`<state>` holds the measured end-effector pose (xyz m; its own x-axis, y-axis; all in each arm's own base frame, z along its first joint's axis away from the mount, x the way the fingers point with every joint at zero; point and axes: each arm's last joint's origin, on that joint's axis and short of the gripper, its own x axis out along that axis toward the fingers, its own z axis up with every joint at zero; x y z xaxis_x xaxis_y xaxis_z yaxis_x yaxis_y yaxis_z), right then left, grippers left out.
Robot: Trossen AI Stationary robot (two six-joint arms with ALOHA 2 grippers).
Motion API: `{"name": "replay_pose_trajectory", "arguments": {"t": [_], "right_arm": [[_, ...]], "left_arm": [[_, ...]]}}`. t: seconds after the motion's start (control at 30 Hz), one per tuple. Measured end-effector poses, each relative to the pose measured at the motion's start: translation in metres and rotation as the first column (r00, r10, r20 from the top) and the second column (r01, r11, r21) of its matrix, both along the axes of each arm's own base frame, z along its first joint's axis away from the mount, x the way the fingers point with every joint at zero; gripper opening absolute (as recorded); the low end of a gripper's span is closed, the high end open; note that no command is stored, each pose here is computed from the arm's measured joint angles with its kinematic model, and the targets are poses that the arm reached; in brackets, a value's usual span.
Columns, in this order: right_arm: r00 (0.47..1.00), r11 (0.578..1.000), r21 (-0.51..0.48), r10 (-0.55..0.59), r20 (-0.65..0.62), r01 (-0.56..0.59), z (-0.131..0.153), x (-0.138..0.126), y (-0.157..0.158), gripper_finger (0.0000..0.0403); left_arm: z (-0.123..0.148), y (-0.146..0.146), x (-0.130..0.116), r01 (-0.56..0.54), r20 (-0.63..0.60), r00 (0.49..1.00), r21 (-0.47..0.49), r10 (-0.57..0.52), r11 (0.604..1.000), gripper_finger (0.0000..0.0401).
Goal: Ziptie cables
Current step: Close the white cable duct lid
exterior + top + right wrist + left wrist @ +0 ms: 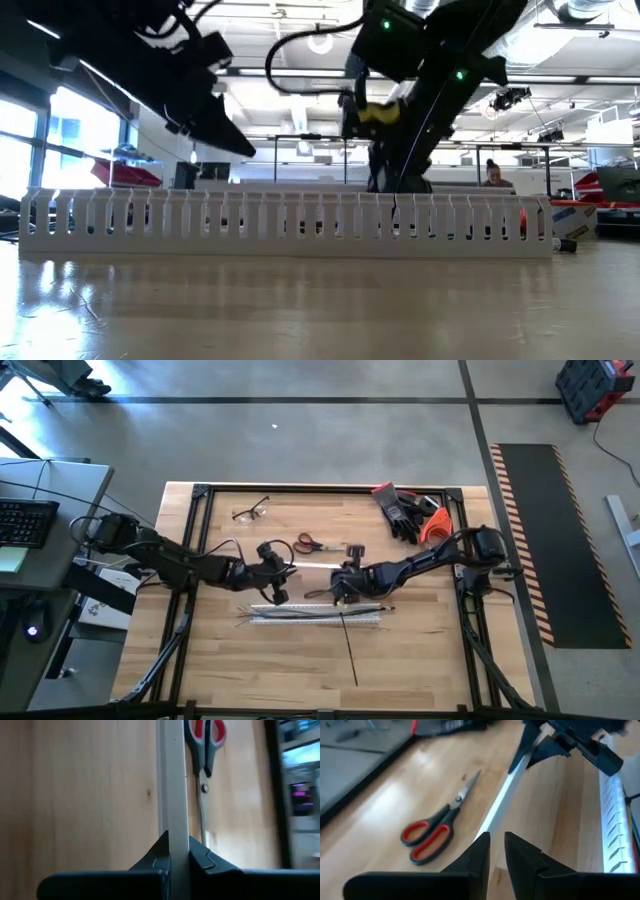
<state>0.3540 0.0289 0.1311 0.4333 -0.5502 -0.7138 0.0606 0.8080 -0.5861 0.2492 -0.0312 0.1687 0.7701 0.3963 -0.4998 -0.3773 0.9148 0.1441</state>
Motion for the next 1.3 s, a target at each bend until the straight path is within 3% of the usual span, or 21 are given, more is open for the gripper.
{"name": "replay_pose_trajectory", "arguments": {"t": [0.17, 0.47, 0.67, 0.9, 1.07, 1.17, 1.3], "right_arm": [[0.997, 0.992, -0.123, 0.022, -0.073, -0.030, -0.016, 0.000, 0.009, 0.0001], [0.992, 0.993, -0.098, 0.056, -0.110, -0.067, -0.023, -0.001, 0.013, 0.0020], [0.981, 0.991, -0.033, 0.121, -0.153, -0.127, -0.025, -0.002, 0.014, 0.0084], [0.963, 0.987, -0.034, 0.146, -0.228, -0.157, -0.018, -0.001, 0.014, 0.0179], [0.923, 0.983, 0.043, 0.183, -0.337, -0.179, 0.001, 0.005, 0.014, 0.0229], [0.901, 0.964, 0.181, 0.247, -0.357, -0.192, 0.011, 0.011, 0.007, 0.0248], [0.912, 0.905, 0.368, 0.321, -0.256, -0.215, 0.014, 0.020, -0.009, 0.0255]], "left_arm": [[-0.005, 0.004, 0.002, 0.073, -0.028, 0.997, -0.069, -0.075, 0.995, 0.0056], [-0.014, 0.014, 0.006, 0.061, -0.068, 0.995, -0.111, -0.069, 0.992, 0.0108], [-0.024, 0.014, 0.007, 0.051, -0.105, 0.992, -0.123, -0.064, 0.991, 0.0111], [-0.028, 0.013, 0.008, 0.055, -0.120, 0.990, -0.125, -0.070, 0.991, 0.0111], [-0.028, 0.013, 0.008, 0.055, -0.121, 0.990, -0.124, -0.070, 0.991, 0.0111], [-0.028, 0.012, 0.008, 0.056, -0.119, 0.990, -0.129, -0.071, 0.990, 0.0111], [-0.028, 0.007, 0.008, 0.094, -0.121, 0.986, -0.142, -0.112, 0.985, 0.0111]]}}
